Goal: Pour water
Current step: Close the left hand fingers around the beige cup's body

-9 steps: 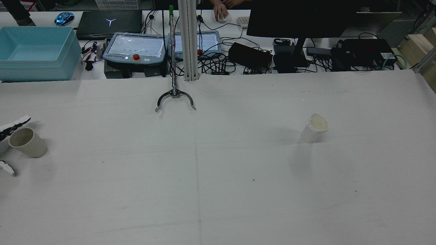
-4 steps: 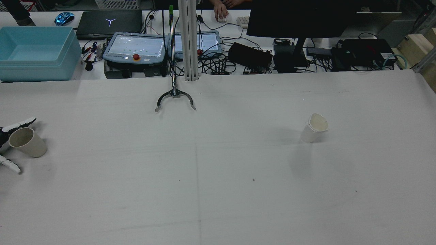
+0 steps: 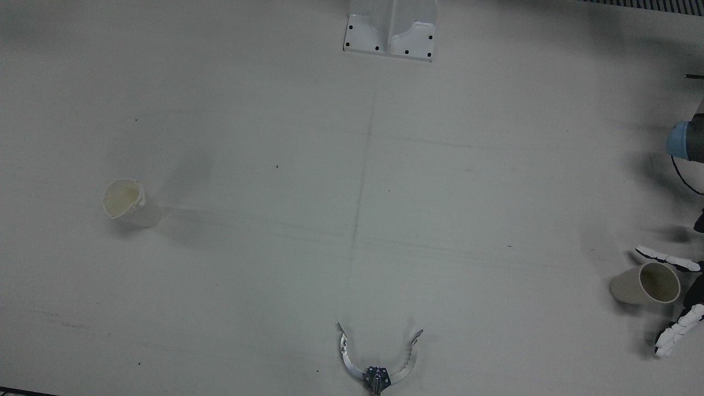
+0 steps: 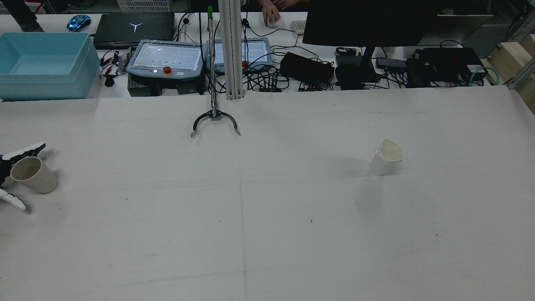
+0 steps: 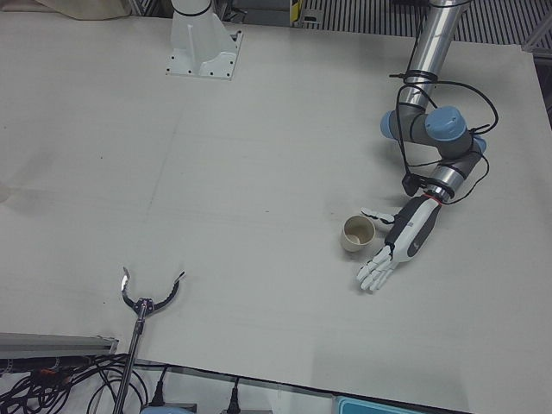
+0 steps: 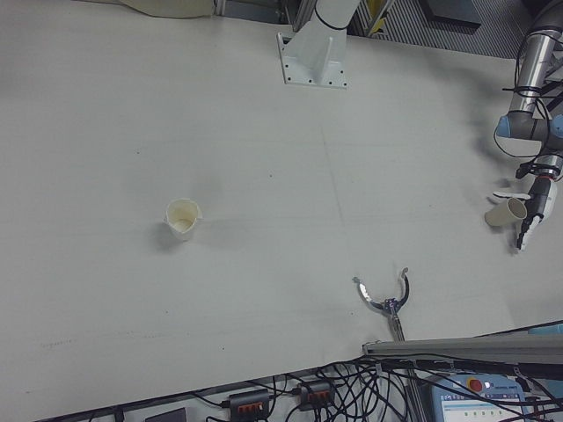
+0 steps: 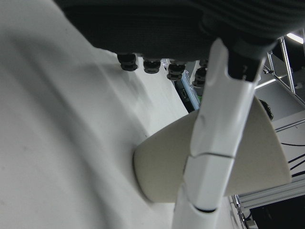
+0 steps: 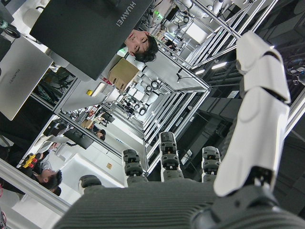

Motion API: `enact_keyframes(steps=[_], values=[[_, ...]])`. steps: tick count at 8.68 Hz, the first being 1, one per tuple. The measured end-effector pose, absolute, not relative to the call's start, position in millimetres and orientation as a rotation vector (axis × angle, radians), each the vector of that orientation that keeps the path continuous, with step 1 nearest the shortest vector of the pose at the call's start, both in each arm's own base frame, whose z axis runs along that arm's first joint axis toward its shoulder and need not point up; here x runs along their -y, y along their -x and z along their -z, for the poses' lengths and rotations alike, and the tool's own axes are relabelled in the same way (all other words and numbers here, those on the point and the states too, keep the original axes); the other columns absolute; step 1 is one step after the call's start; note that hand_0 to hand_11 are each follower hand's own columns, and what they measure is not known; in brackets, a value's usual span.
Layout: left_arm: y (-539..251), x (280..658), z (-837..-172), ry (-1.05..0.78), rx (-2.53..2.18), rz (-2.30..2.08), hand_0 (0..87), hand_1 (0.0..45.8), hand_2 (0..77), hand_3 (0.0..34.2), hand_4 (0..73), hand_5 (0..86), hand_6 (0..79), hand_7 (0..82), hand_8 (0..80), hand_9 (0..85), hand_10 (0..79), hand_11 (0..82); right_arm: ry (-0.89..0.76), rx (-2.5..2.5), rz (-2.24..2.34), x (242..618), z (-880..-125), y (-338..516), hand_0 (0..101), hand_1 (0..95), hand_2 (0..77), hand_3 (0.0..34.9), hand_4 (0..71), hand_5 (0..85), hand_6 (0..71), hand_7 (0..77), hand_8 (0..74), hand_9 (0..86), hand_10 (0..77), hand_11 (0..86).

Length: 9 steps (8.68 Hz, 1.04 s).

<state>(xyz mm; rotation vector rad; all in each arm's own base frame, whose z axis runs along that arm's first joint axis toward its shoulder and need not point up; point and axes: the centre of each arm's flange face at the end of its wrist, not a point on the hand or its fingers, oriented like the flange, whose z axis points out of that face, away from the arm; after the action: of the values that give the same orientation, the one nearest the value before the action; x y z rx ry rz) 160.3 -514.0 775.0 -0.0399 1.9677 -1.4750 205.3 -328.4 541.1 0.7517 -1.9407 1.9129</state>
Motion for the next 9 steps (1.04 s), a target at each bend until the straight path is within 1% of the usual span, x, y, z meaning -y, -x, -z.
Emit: enact_keyframes(steps=[1,2,3,4,5,6,7,8,9], values=[[-159,513,-773,0.087,-1.988,1.500,80.2,24.5,0.5,2.6,16.4,1.1,6.0,4.9,6.0,0.5,2.2,7.1,-0.752,1.940,-1.913,328,-541,-205,51,20.2,19.6,21.2,2.2,8.7,19.1,15.3,9.8,9.8,0.5,0.5],[-158,512,-772,0.120,-2.008,1.513,80.2,24.5,0.5,3.5,15.8,1.6,6.0,4.9,6.0,0.5,2.2,7.1,-0.752,1.939,-1.913,328,-541,-205,51,20.2,19.6,21.1,2.2,8.7,18.5,15.3,10.4,9.8,0.5,0.5],[-158,513,-766,0.129,-2.034,1.508,80.1,24.5,0.5,5.9,16.4,1.6,6.0,4.9,6.0,0.5,9.8,16.4,-0.754,1.939,-1.913,328,-541,-206,51,20.2,19.6,21.9,2.2,8.7,18.5,15.3,10.4,9.8,0.0,0.5],[-155,514,-756,0.114,-2.072,1.501,80.2,27.3,0.5,3.2,13.6,0.5,6.0,4.9,6.5,0.5,1.1,7.6,-0.755,1.938,-1.914,327,-541,-206,51,20.2,19.6,22.0,3.8,8.7,18.5,15.3,10.4,9.8,0.0,0.5],[-151,514,-745,0.082,-2.122,1.503,80.1,29.5,0.5,4.8,13.6,0.5,6.0,3.8,6.5,0.5,1.1,7.6,-0.754,1.935,-1.913,328,-541,-205,51,20.2,19.6,21.8,3.8,8.7,18.5,15.3,10.4,9.8,0.5,0.5],[-148,516,-735,0.057,-2.171,1.500,80.1,29.5,0.5,4.8,13.6,0.5,6.0,3.8,6.5,0.5,5.4,11.4,-0.746,1.928,-1.914,332,-544,-204,51,20.2,19.6,21.8,0.5,8.7,18.5,15.3,10.4,9.8,0.0,0.5],[-147,518,-722,0.034,-2.216,1.481,80.1,25.6,0.5,6.2,13.6,0.5,4.4,2.7,6.5,0.5,3.8,8.7,-0.729,1.919,-1.914,341,-549,-201,51,20.2,20.7,20.8,4.4,8.7,18.5,15.3,10.4,9.8,0.0,0.5],[-147,520,-713,-0.017,-2.251,1.443,80.1,25.6,0.5,5.6,13.6,0.5,4.4,3.3,6.5,0.5,3.8,8.7,-0.711,1.915,-1.910,353,-552,-198,51,20.2,20.7,20.8,4.4,8.7,18.5,15.3,10.4,9.8,0.0,0.5],[-148,521,-715,-0.091,-2.271,1.390,80.1,23.5,0.5,5.4,13.6,0.5,4.4,3.3,6.5,0.5,3.8,8.7,-0.696,1.912,-1.904,362,-555,-195,51,20.2,20.7,20.8,4.4,8.7,18.5,15.8,10.4,9.8,0.0,0.5]])
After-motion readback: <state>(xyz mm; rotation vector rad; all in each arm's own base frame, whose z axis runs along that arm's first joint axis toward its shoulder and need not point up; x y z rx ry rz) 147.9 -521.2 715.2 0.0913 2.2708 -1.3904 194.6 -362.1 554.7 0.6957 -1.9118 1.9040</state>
